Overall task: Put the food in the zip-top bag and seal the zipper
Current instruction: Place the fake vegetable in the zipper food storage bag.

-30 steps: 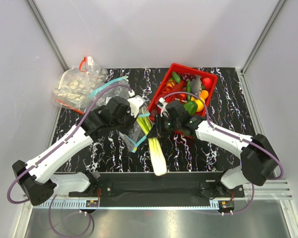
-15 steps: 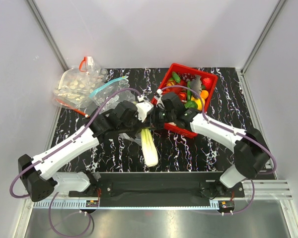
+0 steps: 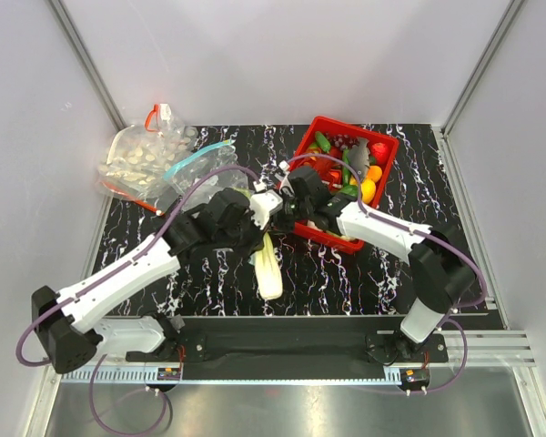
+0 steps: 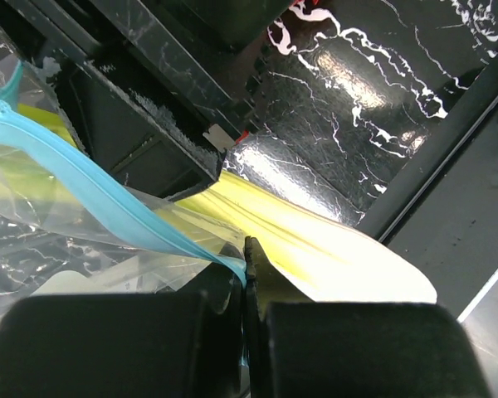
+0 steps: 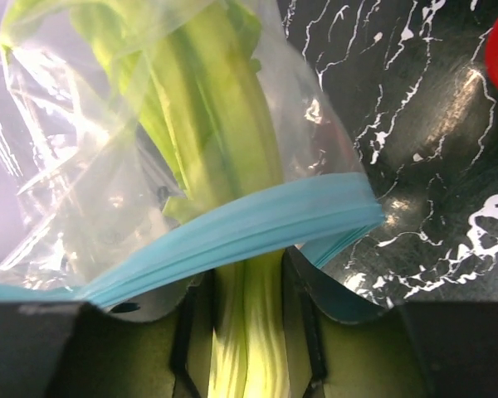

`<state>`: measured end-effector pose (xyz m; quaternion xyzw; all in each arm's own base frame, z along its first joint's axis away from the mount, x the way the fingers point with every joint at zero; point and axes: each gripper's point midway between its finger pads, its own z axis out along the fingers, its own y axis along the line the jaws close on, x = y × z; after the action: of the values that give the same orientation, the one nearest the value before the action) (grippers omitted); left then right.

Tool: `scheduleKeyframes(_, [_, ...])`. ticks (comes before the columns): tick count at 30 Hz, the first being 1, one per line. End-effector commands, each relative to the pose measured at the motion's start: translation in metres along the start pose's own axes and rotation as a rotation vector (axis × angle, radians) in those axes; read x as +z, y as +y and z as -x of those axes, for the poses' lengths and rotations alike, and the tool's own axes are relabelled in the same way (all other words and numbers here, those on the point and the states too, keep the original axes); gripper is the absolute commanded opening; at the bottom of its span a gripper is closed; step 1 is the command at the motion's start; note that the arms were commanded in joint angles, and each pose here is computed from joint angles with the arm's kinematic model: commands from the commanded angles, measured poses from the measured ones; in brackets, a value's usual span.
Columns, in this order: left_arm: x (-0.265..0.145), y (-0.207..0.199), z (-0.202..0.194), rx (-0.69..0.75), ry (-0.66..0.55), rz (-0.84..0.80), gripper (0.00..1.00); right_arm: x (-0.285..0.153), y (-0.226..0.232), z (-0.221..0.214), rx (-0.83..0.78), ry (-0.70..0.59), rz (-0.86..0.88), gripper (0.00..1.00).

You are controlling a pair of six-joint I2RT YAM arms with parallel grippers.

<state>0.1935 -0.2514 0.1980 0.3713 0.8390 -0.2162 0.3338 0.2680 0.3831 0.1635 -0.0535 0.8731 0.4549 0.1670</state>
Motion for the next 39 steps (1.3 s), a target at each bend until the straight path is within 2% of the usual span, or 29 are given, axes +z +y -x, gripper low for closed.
scheduleKeyframes(1, [0.009, -0.008, 0.013, 0.011, 0.006, -0.05, 0.0, 0.001, -0.004, 0.009, -0.064, -0.057, -0.011, 0.38])
scheduleKeyframes(5, [0.034, -0.012, -0.009, 0.001, 0.186, -0.085, 0.0, 0.016, -0.035, -0.012, -0.041, -0.026, -0.03, 0.23])
scheduleKeyframes(6, [0.043, -0.008, -0.018, -0.005, 0.239, -0.074, 0.0, 0.021, -0.038, -0.014, -0.055, -0.038, -0.005, 0.22])
scheduleKeyframes(8, [0.05, -0.004, -0.024, -0.014, 0.27, -0.05, 0.0, 0.024, -0.045, -0.022, -0.075, -0.04, -0.003, 0.22])
scheduleKeyframes(11, [0.058, 0.0, -0.032, -0.02, 0.294, -0.032, 0.0, 0.028, -0.053, -0.037, -0.121, -0.049, -0.03, 0.33])
scheduleKeyframes(12, [0.059, 0.0, -0.032, -0.022, 0.291, -0.031, 0.0, 0.027, -0.054, -0.036, -0.132, -0.068, -0.04, 0.48])
scheduleKeyframes(15, [0.066, -0.001, -0.038, -0.043, 0.312, -0.036, 0.0, 0.025, -0.063, -0.044, -0.136, -0.079, -0.073, 0.59])
scheduleKeyframes(18, [0.075, -0.004, -0.043, -0.073, 0.314, -0.051, 0.0, 0.019, -0.07, -0.048, -0.127, -0.101, -0.085, 0.65])
scheduleKeyframes(19, [0.077, -0.007, -0.049, -0.083, 0.322, -0.066, 0.0, 0.017, -0.079, -0.052, -0.121, -0.108, -0.107, 0.72])
scheduleKeyframes(20, [0.08, -0.007, -0.05, -0.095, 0.321, -0.067, 0.0, 0.015, -0.08, -0.053, -0.119, -0.118, -0.106, 0.75])
scheduleKeyframes(23, [0.085, -0.006, -0.052, -0.108, 0.312, -0.061, 0.0, 0.003, -0.08, -0.052, -0.127, -0.157, -0.106, 0.8])
scheduleKeyframes(27, [0.089, -0.005, -0.054, -0.114, 0.31, -0.05, 0.0, -0.018, -0.074, -0.057, -0.156, -0.177, -0.104, 0.82])
scheduleKeyframes(32, [0.093, 0.0, -0.055, -0.121, 0.316, -0.022, 0.0, -0.038, -0.087, -0.09, -0.19, -0.141, -0.13, 0.83])
scheduleKeyframes(36, [0.094, -0.001, -0.048, -0.129, 0.296, -0.026, 0.0, -0.057, -0.089, -0.111, -0.212, -0.148, -0.077, 0.88])
scheduleKeyframes(39, [0.093, -0.001, -0.043, -0.123, 0.287, -0.029, 0.0, -0.061, -0.089, -0.135, -0.265, -0.105, -0.06, 0.95])
